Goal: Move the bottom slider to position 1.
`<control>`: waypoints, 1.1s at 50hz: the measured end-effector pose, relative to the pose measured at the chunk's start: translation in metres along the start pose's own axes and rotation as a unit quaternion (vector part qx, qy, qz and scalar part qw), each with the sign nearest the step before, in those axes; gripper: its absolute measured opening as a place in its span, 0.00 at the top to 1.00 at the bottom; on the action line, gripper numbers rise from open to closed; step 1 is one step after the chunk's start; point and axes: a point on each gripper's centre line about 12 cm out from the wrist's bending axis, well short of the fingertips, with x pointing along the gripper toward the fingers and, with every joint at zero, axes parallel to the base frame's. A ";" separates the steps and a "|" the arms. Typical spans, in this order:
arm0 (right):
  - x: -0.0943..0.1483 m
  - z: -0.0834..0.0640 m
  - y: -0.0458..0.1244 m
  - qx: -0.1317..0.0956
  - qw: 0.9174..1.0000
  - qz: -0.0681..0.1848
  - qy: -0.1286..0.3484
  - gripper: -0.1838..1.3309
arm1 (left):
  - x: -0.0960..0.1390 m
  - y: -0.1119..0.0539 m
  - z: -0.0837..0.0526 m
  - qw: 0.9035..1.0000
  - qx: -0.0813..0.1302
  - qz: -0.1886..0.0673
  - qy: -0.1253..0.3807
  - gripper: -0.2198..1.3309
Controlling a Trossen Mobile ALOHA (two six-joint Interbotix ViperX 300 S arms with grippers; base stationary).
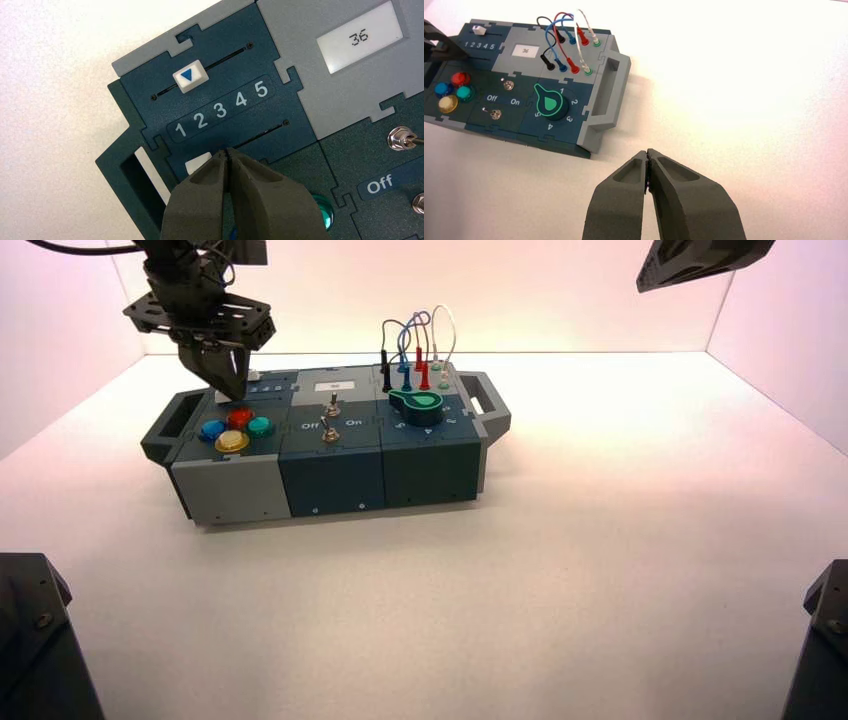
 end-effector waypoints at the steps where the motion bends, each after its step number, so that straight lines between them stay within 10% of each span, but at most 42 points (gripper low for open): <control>1: 0.000 0.000 0.000 0.000 1.000 -0.001 0.000 0.97 | 0.000 0.000 0.000 1.000 0.000 0.000 0.000 0.96; 30: 0.001 0.001 -0.003 -0.018 1.000 -0.010 -0.001 0.97 | -0.099 -0.020 0.026 0.987 -0.004 -0.003 -0.161 0.96; 37: 0.001 0.003 -0.007 -0.031 0.999 -0.023 -0.010 0.97 | -0.134 -0.021 0.015 0.976 -0.008 0.001 -0.218 0.96; 55: -0.018 0.013 -0.040 0.027 0.995 -0.080 -0.058 0.97 | -0.168 -0.022 -0.025 0.957 -0.023 0.007 -0.288 0.96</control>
